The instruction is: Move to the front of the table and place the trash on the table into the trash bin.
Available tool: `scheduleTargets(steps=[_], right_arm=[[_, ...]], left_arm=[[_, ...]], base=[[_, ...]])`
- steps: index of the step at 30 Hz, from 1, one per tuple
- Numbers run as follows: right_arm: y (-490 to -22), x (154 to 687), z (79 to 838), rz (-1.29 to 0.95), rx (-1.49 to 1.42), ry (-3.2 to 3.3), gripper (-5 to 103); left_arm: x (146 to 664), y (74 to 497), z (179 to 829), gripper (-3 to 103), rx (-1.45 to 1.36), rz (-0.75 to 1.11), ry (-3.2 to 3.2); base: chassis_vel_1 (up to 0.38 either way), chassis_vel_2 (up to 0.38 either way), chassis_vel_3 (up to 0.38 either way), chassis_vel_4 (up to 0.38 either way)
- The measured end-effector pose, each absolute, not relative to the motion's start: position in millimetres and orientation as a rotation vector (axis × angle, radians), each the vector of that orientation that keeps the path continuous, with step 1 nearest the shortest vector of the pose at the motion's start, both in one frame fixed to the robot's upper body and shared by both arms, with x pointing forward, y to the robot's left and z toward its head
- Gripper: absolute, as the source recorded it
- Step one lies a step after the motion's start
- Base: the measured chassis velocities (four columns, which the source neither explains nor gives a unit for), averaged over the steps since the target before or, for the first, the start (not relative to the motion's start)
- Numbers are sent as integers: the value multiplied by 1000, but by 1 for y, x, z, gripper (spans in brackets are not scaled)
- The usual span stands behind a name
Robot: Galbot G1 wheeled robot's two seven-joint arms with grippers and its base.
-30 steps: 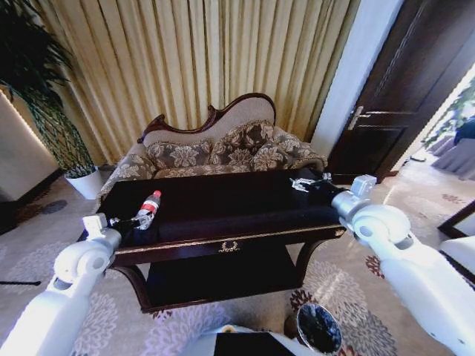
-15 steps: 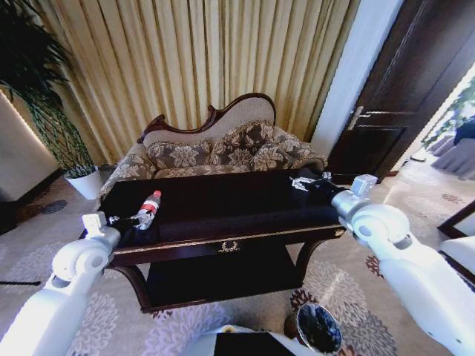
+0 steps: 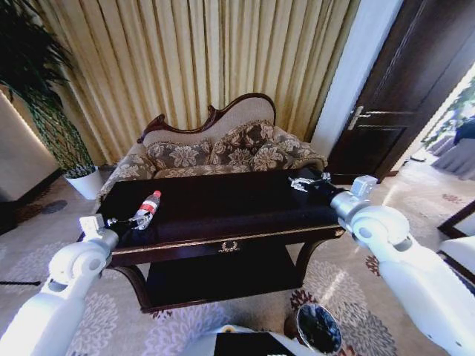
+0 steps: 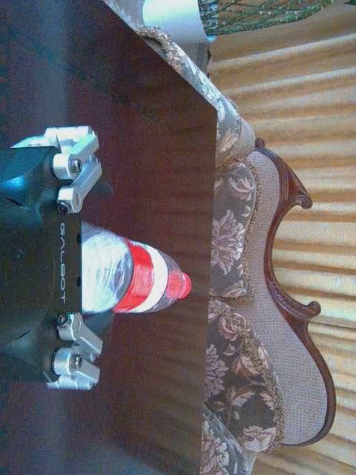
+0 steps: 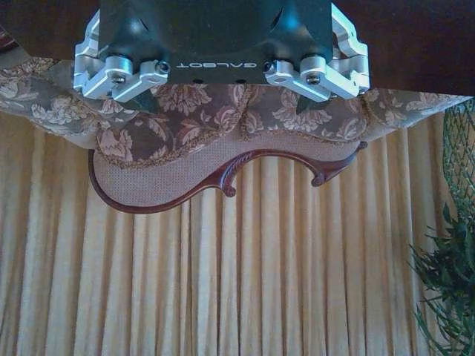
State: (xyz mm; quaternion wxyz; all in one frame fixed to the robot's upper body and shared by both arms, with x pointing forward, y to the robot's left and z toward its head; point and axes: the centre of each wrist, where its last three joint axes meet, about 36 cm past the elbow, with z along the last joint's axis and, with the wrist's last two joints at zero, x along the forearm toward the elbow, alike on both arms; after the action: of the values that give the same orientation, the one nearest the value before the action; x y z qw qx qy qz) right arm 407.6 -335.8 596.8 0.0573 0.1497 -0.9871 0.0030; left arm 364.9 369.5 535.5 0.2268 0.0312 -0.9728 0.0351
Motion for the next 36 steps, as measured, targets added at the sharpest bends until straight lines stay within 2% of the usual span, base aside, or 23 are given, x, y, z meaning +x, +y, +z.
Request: scheduleTargets(steps=[2, 3, 4, 6, 8, 11, 12, 15, 18, 21, 23, 24, 27, 28, 30, 31, 33, 36], right_arm=[[-335, 407, 597, 8, 455, -2993, 100], [-335, 407, 597, 8, 457, -2993, 100], [-336, 406, 597, 7, 455, -2994, 100], [-336, 406, 597, 6, 454, -2995, 100], [-337, 404, 598, 6, 446, -3003, 100], [-338, 404, 599, 4, 444, -3011, 100], [-339, 404, 599, 3, 444, -3025, 100], [-339, 404, 601, 6, 446, -3033, 100], [-341, 404, 604, 12, 441, -3044, 100], [-342, 403, 605, 15, 434, -3048, 100], [-345, 402, 606, 19, 425, -3055, 100], [-345, 402, 606, 19, 425, -3055, 100], [-347, 400, 610, 26, 420, -3061, 100], [-347, 400, 610, 26, 420, -3061, 100], [-347, 399, 611, 34, 423, -3062, 100], [-347, 399, 611, 34, 423, -3062, 100], [-346, 397, 611, 37, 429, -3060, 100], [-345, 396, 611, 37, 434, -3057, 100]], left_arm=[[364, 369, 535, 88, 86, 99, -2680], [363, 369, 535, 82, 85, 103, -2679], [362, 369, 535, 72, 86, 105, -2678], [362, 369, 535, 72, 86, 106, -2678], [361, 369, 535, 60, 87, 107, -2678], [361, 370, 535, 55, 87, 107, -2679], [360, 370, 536, 45, 86, 107, -2681], [359, 369, 537, 49, 83, 107, -2684], [356, 370, 538, 68, 68, 112, -2687], [354, 370, 538, 64, 61, 115, -2688], [351, 370, 540, 54, 47, 121, -2693], [351, 370, 540, 54, 47, 121, -2693], [347, 371, 543, 38, 31, 125, -2702], [347, 371, 543, 38, 31, 125, -2702], [343, 373, 545, 26, 36, 133, -2706], [343, 373, 545, 26, 36, 133, -2706], [340, 374, 543, 16, 44, 141, -2703], [337, 374, 542, 11, 47, 147, -2699]], base=[[0, 0, 0, 0], [0, 0, 0, 0], [0, 0, 0, 0], [0, 0, 0, 0], [0, 0, 0, 0], [0, 0, 0, 0], [0, 0, 0, 0], [0, 0, 0, 0], [0, 0, 0, 0], [0, 0, 0, 0], [0, 0, 0, 0], [0, 0, 0, 0], [0, 0, 0, 0], [0, 0, 0, 0], [0, 0, 0, 0], [0, 0, 0, 0], [0, 0, 0, 0], [0, 0, 0, 0]])
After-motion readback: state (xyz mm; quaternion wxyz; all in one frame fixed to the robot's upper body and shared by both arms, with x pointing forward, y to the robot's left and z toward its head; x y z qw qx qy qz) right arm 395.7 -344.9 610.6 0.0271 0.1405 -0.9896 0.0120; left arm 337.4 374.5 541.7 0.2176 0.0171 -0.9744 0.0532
